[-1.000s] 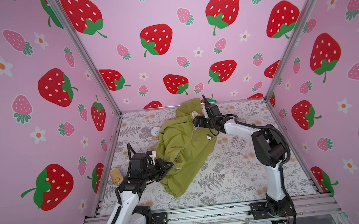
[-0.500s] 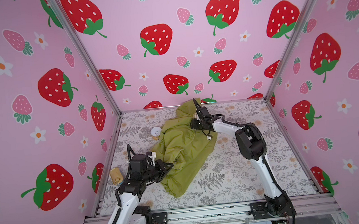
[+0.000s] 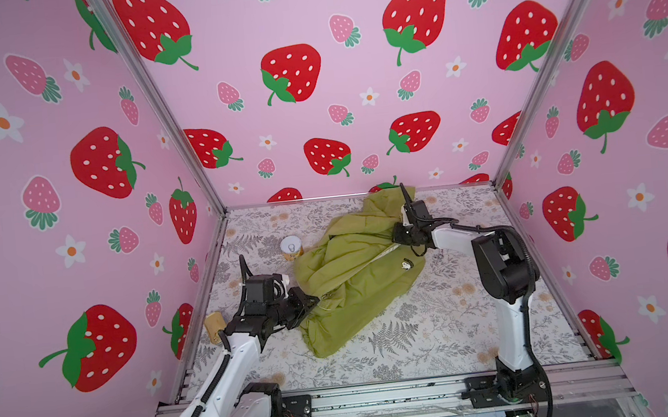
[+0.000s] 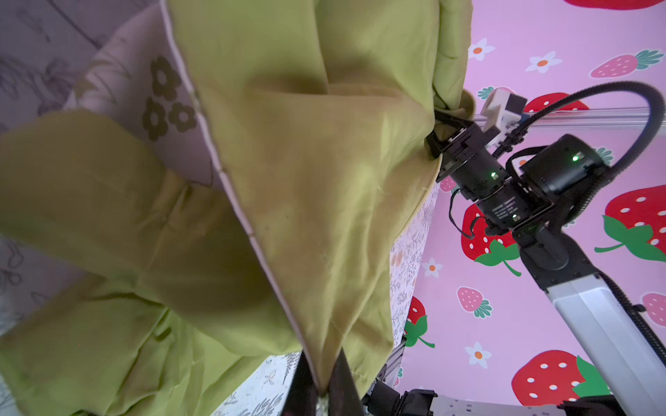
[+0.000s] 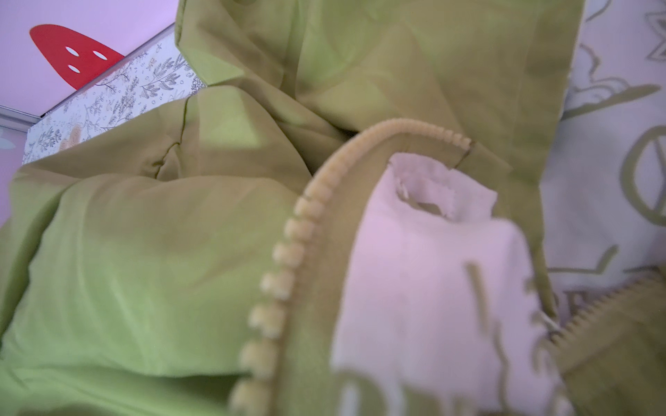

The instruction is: Zip up the jacket

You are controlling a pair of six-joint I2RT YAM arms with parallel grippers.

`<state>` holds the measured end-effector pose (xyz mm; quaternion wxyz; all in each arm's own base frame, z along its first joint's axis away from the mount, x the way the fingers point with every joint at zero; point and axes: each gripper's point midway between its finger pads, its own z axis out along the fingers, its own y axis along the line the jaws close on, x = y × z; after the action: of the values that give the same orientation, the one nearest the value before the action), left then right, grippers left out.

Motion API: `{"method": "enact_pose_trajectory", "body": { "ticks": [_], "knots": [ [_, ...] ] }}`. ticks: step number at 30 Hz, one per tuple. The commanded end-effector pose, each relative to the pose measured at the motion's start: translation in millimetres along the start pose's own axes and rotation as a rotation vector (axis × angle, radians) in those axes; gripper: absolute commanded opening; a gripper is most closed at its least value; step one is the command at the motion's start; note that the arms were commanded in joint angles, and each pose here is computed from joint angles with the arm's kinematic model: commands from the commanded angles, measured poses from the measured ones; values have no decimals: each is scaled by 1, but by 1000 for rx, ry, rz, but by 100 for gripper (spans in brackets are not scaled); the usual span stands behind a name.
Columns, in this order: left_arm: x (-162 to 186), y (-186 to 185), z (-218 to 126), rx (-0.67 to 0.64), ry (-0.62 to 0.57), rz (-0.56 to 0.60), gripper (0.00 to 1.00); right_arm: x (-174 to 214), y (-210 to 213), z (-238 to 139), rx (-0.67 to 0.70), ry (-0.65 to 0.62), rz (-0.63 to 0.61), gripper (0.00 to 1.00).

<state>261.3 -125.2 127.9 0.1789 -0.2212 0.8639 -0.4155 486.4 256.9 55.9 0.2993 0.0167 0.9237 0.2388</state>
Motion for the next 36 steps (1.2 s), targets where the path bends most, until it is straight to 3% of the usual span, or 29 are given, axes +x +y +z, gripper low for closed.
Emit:
{"method": "enact_pose_trajectory", "body": {
  "ticks": [1, 3, 9, 12, 16, 22, 36],
  "knots": [
    [-26, -15, -4, -17, -45, 80, 0, -42, -14, -14, -15, -85, -16, 13],
    [-34, -24, -2, -7, -38, 102, 0, -51, -13, -14, -15, -73, -51, 21],
    [-46, -41, 2, 11, -11, 136, 0, -75, -23, -40, 66, -98, -89, 61],
    [-49, -42, 4, 12, -6, 132, 0, -77, -41, -64, 120, -128, -53, 69],
    [-48, -41, 6, 17, 2, 130, 0, -70, -66, -81, 207, -130, -51, 70],
    [-49, -41, 7, 23, 6, 130, 0, -39, -92, -75, 293, -65, -66, 67],
    [-46, -41, 6, 30, 13, 127, 0, -5, -91, -26, 236, 35, -41, 54]
  ]
}}
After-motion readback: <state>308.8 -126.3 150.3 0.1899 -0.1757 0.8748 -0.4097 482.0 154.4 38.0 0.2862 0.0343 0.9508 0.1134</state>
